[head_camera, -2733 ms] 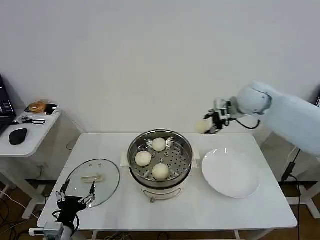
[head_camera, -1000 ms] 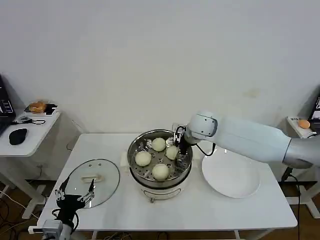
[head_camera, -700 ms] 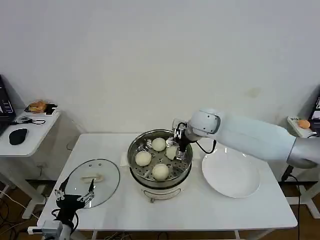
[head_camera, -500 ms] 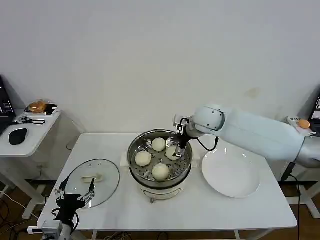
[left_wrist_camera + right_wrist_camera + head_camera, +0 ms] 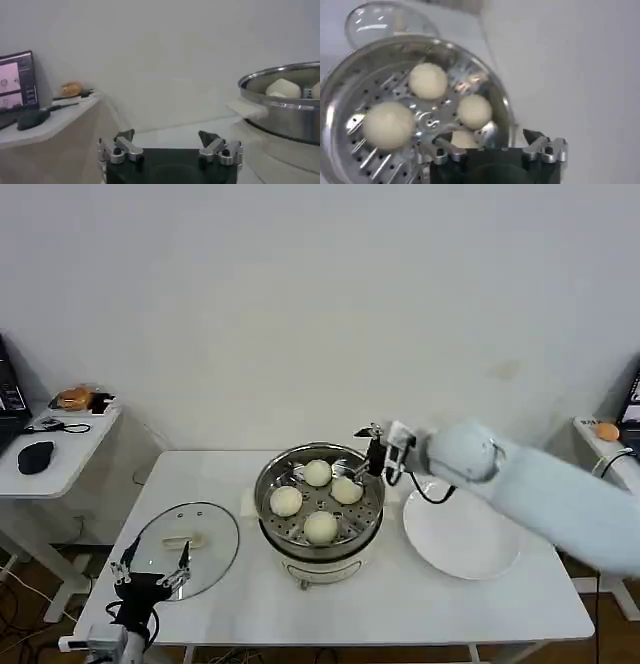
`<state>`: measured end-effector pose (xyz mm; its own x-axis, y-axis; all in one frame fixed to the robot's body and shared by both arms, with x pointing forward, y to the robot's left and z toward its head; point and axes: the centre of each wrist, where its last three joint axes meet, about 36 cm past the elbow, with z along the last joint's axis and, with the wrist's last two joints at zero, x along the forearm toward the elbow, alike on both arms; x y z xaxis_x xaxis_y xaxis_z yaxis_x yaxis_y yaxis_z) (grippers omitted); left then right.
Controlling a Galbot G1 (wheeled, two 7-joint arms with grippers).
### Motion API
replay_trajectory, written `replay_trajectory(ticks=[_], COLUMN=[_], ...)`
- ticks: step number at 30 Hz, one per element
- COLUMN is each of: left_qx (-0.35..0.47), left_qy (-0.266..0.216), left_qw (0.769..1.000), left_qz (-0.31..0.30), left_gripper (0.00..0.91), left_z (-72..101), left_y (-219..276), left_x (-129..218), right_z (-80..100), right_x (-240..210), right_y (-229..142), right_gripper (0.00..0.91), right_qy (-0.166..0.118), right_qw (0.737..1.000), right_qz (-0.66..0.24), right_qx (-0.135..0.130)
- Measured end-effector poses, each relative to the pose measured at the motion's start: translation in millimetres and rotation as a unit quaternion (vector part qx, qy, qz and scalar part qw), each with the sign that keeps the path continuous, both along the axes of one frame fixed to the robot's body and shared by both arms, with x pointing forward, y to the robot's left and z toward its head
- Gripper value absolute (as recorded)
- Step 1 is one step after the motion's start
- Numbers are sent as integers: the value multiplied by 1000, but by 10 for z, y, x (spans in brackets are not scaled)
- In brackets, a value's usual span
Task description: Take steamed baozi put them in steamer then cover it.
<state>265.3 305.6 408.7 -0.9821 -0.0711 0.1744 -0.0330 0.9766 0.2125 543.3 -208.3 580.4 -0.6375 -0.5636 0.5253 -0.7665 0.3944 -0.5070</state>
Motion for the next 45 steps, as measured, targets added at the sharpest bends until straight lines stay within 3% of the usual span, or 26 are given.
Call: replay_trajectory(ticks=[5,9,15,20,26,32,45], left_qx=[2,7,14,45,148,279,489], left_qy=[-1,-3,-3,-13,-30,-35,-11], left_qw=[1000,1000,1000,999,988,959,867], left_qz=[1,3,4,10,12,-8,-94], left_gripper=[907,907,907,907,907,907,907], left_z=[-65,-105,-200,-299,-452,-512,-738], left_y=[-8,13,4,29,132,218,346], left_x=[18,40,37,14,-65,-190,-153], right_z=[-333,-712,-1277,-1705,-2110,-2383,-2543], right_x=[-228,-449,-842,-1270,-1809,-2288,-2816], right_y=[-160,-325,-657,-945,-1170,-1282,-1286], right_gripper=[907,907,907,907,907,907,907], right_qy=[-78,-118,-150,-147,-127,-117,-117], right_qw=[991,975,943,919,903,888,872], right_qz=[-33,-73,-153,-214,-256,-296,-333], right_qx=[102,175,253,296,322,331,339])
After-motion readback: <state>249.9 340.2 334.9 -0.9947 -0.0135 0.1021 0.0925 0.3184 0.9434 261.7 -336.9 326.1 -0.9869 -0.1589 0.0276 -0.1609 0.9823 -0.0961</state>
